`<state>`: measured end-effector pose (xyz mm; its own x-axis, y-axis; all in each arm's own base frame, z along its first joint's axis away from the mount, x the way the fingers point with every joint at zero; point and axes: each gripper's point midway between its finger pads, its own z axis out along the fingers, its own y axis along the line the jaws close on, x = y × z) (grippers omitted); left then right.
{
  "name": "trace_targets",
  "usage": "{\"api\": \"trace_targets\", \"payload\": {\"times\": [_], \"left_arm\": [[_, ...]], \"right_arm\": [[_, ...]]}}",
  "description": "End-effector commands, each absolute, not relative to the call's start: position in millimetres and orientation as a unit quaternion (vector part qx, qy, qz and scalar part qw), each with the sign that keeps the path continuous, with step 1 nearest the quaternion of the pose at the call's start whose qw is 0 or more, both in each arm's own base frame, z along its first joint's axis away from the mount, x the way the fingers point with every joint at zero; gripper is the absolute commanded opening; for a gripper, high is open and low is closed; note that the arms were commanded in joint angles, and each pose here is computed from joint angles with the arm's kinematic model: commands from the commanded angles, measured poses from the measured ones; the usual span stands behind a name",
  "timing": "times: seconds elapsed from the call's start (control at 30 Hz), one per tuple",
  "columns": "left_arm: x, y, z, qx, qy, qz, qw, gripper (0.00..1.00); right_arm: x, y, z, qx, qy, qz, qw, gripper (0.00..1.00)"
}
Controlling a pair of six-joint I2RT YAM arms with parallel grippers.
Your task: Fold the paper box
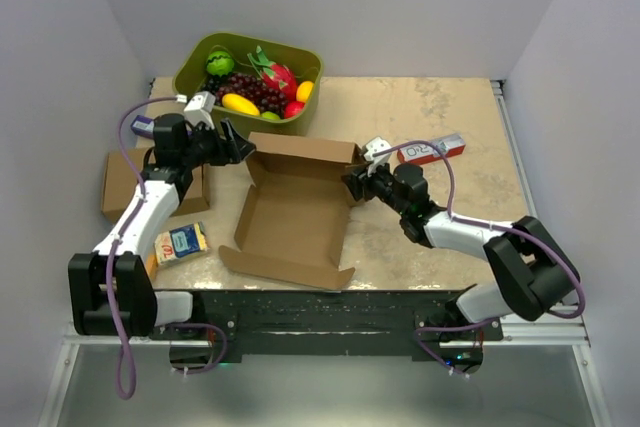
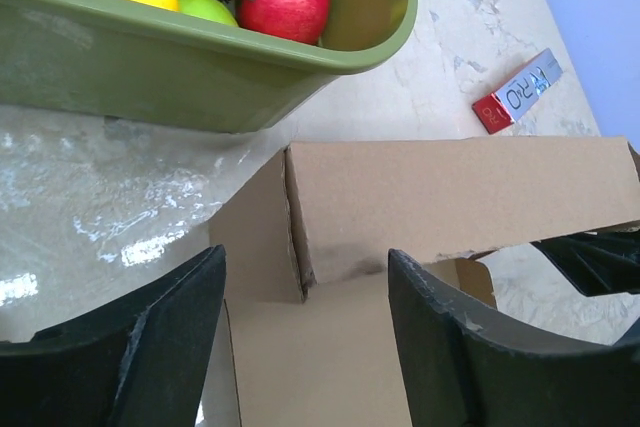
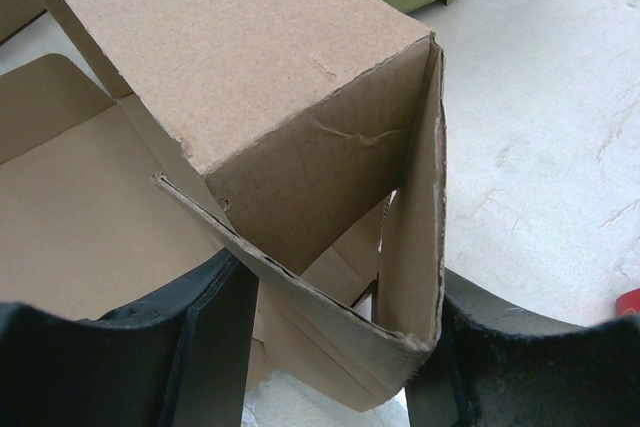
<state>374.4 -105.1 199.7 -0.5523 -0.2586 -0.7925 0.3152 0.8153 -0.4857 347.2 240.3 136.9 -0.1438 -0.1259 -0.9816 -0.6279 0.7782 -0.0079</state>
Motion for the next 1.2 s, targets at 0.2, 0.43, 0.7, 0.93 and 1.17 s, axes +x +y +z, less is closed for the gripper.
{"api": "trace_targets", "payload": {"times": [0.2, 0.43, 0.7, 0.93, 1.17], "left_arm": [[386, -99, 202, 0.011, 0.803, -0.334, 0.494, 0.58], [388, -92, 195, -0.012, 0.793, -0.354, 0.495, 0.50], [381, -92, 177, -0.010, 0.805, -0.350, 0.480, 0.41], [378, -82, 153, -0.006, 0.833, -0.304, 0.462, 0.34], [372, -79, 135, 0.011, 0.867, -0.243, 0.435, 0.31]], "right_arm": [[352, 248, 143, -0.271, 0.713, 0.215, 0.610, 0.42], [355, 250, 136, -0.272, 0.719, 0.215, 0.603, 0.42], [357, 249, 131, -0.271, 0.723, 0.211, 0.600, 0.43], [357, 249, 131, -0.269, 0.723, 0.210, 0.601, 0.43], [357, 248, 130, -0.266, 0.723, 0.209, 0.602, 0.43]]}}
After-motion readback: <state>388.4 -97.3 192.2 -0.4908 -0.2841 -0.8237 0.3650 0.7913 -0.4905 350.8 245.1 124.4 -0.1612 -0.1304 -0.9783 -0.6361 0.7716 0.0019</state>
